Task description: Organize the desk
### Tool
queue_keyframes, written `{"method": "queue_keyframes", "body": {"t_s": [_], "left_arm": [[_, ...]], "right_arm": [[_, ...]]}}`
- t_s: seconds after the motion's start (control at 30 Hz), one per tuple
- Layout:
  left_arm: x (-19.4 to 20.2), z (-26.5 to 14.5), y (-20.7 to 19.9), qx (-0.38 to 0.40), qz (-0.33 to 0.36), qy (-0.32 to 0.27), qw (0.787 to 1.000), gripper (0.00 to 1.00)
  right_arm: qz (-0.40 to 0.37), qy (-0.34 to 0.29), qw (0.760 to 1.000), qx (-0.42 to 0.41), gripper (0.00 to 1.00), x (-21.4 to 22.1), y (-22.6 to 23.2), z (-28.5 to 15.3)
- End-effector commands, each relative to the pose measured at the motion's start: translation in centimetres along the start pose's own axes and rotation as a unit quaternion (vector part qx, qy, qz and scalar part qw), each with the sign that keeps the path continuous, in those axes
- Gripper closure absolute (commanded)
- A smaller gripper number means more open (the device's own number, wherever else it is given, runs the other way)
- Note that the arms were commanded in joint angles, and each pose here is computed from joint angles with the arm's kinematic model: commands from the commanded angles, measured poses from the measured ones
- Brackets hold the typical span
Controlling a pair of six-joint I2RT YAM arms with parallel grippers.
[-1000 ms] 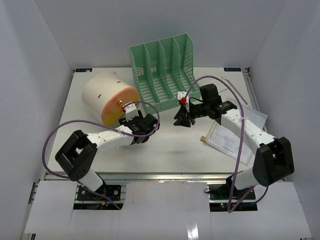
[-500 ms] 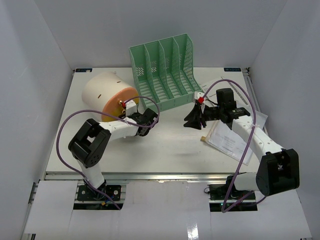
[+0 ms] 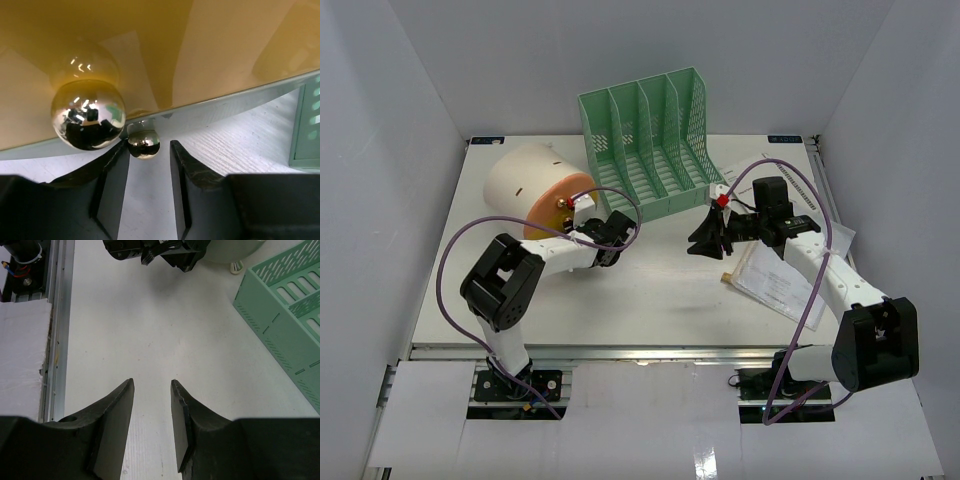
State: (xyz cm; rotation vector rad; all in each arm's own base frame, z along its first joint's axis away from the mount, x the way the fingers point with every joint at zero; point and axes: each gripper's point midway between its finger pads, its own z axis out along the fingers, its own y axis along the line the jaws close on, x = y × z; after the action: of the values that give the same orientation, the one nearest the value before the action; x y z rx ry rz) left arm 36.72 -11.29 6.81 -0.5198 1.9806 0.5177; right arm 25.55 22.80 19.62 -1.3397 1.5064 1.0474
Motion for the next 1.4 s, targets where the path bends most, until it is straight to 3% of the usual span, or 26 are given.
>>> {"method": "queue_keyframes", "body": {"t_s": [0.0,0.1,0.3,0.63,0.97,1.03,1.1,1.2,1.37], "left_arm": [[-2.1,0.1,-0.4,0.003,-0.036,-0.014,0.999,0.69],[-1.7,0.0,-0.2,0.009,-0.042,-0.006,0.999,0.79],[-1.1,-1.7,-0.3,0.047,-0.081,0.015,0.995,0.85],[1.5,-7.8,-3.7,0.129,-0.086,0.026,0.988,0.87],[5.2,-9.9,-3.1,0.146,-0.096,0.069,0.982,0.86],[5.3,-10.2,-3.1,0.151,-0.097,0.073,0.981,0.75],[5.0,-10.6,-3.1,0.158,-0.1,0.078,0.979,0.53],[4.3,-11.5,-3.0,0.176,-0.096,0.079,0.976,0.29],[2.9,-14.0,-3.1,0.251,-0.069,0.088,0.962,0.04]], "right_arm": [[-0.007,-0.009,1.0,-0.003,0.58,-0.2,0.0,-0.1],[-0.006,-0.007,1.0,-0.002,0.58,-0.1,-0.1,0.0],[-0.006,-0.006,1.0,-0.002,0.58,0.0,-0.1,0.0],[-0.007,-0.006,1.0,0.0,0.58,0.0,-0.1,-0.1],[-0.006,0.019,1.0,0.007,0.57,1.3,-0.8,-0.2],[-0.006,0.033,0.999,0.013,0.57,1.9,-1.1,-0.3],[-0.018,0.055,0.998,0.021,0.52,2.8,-1.7,-0.5],[-0.013,0.112,0.994,0.01,0.43,5.1,-1.0,-1.3],[-0.037,0.22,0.974,0.044,0.26,10.4,-1.3,-3.3]]}}
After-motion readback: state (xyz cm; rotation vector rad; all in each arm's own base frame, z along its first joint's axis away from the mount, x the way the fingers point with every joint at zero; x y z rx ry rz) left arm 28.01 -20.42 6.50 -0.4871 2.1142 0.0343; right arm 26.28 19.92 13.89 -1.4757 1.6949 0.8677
